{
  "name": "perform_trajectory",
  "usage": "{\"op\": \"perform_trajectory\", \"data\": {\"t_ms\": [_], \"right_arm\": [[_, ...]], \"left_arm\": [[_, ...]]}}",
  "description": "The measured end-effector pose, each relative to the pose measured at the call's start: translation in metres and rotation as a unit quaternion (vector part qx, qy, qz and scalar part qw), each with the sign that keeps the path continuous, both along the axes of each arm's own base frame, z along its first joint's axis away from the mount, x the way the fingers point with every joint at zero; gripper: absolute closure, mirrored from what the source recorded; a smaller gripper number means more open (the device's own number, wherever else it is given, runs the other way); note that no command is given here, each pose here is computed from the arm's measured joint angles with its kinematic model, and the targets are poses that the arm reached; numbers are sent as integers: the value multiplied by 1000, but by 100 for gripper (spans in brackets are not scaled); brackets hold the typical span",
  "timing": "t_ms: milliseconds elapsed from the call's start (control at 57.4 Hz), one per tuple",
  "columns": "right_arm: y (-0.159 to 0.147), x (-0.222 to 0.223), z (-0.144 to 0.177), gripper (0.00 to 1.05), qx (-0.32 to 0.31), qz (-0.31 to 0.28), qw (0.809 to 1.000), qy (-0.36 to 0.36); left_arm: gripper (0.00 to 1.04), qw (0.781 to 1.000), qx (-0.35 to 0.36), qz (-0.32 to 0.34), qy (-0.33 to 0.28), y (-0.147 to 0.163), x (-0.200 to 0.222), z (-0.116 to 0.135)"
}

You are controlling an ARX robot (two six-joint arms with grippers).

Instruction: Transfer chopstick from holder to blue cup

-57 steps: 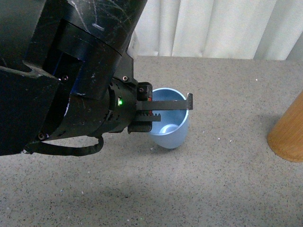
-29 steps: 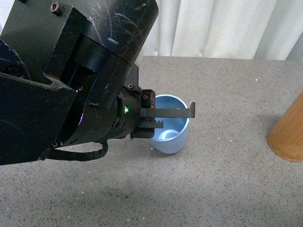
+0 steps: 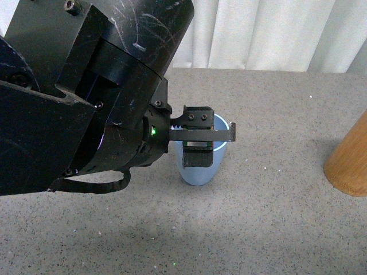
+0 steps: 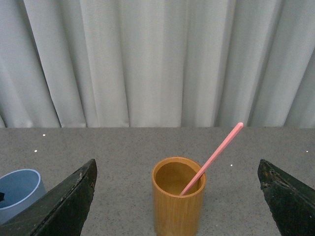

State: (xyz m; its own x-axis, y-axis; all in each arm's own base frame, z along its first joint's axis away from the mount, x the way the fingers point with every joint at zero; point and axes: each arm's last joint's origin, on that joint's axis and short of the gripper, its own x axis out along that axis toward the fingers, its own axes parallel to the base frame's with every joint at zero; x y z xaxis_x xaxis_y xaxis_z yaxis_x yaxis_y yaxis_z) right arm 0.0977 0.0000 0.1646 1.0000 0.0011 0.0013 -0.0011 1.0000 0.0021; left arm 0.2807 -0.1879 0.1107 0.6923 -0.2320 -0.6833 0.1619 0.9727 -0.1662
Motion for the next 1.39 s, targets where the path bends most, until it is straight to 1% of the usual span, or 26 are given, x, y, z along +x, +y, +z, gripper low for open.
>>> {"op": "perform_trajectory", "data": {"t_ms": [35, 122, 157, 192, 261, 314, 383, 540, 575, 610, 627, 697, 732, 802, 837, 854, 889, 924, 993, 1081, 1185, 1394], "right_arm": [[0, 0, 0, 10, 0, 0, 1000, 0], [0, 0, 0, 10, 0, 0, 1000, 0], [0, 0, 0, 10, 0, 0, 1000, 0], [0, 0, 0, 10, 0, 0, 1000, 0], [0, 0, 0, 10, 0, 0, 1000, 0], [0, 0, 0, 10, 0, 0, 1000, 0], [0, 0, 0, 10, 0, 0, 1000, 0], [0, 0, 0, 10, 0, 0, 1000, 0], [0, 0, 0, 10, 0, 0, 1000, 0], [0, 0, 0, 10, 0, 0, 1000, 0], [0, 0, 0, 10, 0, 1, 1000, 0], [0, 0, 0, 10, 0, 0, 1000, 0], [0, 0, 0, 10, 0, 0, 1000, 0], [0, 0, 0, 10, 0, 0, 1000, 0], [0, 0, 0, 10, 0, 0, 1000, 0], [0, 0, 0, 10, 0, 0, 1000, 0], [0, 0, 0, 10, 0, 0, 1000, 0], [0, 0, 0, 10, 0, 1, 1000, 0], [0, 0, 0, 10, 0, 1, 1000, 0], [0, 0, 0, 10, 0, -2, 1000, 1], [0, 0, 0, 10, 0, -1, 1000, 1], [0, 0, 0, 10, 0, 0, 1000, 0]], "left_arm": [[30, 1000, 0, 4, -2, 1, 1, 1], [13, 999, -13, 30, -13, 6, 4, 9], [7, 999, -21, 39, -19, 8, 6, 14], [5, 998, -28, 48, -26, 11, 7, 19], [7, 995, -46, 73, -40, 19, 11, 30], [7, 993, -57, 86, -50, 24, 13, 37], [7, 987, -79, 118, -69, 39, 14, 52], [7, 975, -105, 175, -91, 74, 4, 62], [13, 967, -89, 182, -156, 88, -2, 58], [20, 958, -86, 169, -216, 102, -11, 55], [22, 956, -82, 163, -229, 106, -14, 55], [36, 937, -42, 128, -322, 141, -45, 53], [42, 932, -27, 117, -343, 154, -59, 53], [55, 930, 9, 115, -349, 180, -91, 50], [60, 930, 20, 123, -346, 185, -105, 48], [62, 933, 24, 124, -336, 186, -109, 45], [69, 938, 34, 121, -323, 188, -126, 39], [74, 940, 37, 116, -318, 187, -134, 41], [85, 938, 40, 108, -326, 187, -151, 49], [101, 928, 40, 109, -355, 188, -174, 55], [101, 917, 39, 109, -381, 188, -183, 59], [101, 916, 41, 108, -385, 188, -184, 59]]}}
